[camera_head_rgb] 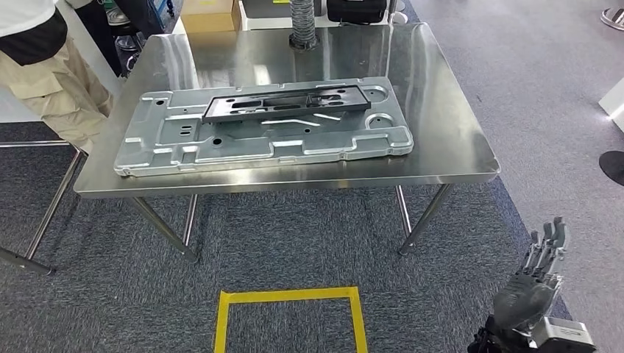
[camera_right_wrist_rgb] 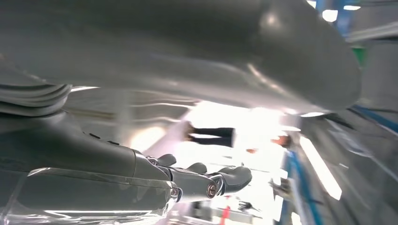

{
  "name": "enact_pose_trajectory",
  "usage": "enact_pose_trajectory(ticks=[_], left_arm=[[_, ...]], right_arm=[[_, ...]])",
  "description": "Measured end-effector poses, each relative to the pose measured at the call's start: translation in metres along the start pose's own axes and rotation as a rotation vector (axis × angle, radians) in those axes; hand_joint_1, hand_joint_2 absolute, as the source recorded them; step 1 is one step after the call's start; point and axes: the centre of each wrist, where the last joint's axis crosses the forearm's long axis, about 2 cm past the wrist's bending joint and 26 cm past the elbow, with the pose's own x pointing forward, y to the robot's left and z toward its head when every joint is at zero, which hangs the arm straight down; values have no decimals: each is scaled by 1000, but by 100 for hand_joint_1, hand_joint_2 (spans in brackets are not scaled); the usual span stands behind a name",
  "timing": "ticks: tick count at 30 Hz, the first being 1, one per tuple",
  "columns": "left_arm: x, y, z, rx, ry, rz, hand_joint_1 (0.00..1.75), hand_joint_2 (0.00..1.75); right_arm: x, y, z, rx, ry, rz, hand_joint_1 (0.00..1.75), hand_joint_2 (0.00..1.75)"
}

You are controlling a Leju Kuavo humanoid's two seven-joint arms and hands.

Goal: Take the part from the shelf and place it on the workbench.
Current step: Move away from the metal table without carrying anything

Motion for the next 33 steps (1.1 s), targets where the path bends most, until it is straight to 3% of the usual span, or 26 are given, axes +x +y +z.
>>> enact_pose_trajectory(ticks=[7, 11, 14, 17, 22, 28, 33], left_arm=[[3, 1, -1, 10, -22, -9, 0, 0], [2, -2, -1, 6, -41, -7, 0, 0], [1, -3, 0, 3, -42, -6, 0, 0], [0, -3, 0, 1, -44, -6, 0, 0], [0, -4, 0, -10, -45, -15, 0, 0], [0, 0, 0, -37, -36, -45, 0, 0], [5, 4, -2, -49, -40, -70, 0, 0]], right_arm=[[-63, -6, 46, 47, 277, 136, 0, 0], [-106, -11, 94, 80, 524, 261, 0, 0], [-120, -16, 125, 110, 676, 317, 0, 0], [-126, -20, 148, 143, 814, 385, 0, 0], [-121, -34, 198, 271, 1188, 491, 0, 0], [-103, -32, 243, 650, 1871, 431, 0, 0], [-96, -27, 254, 844, 2055, 425, 0, 0]])
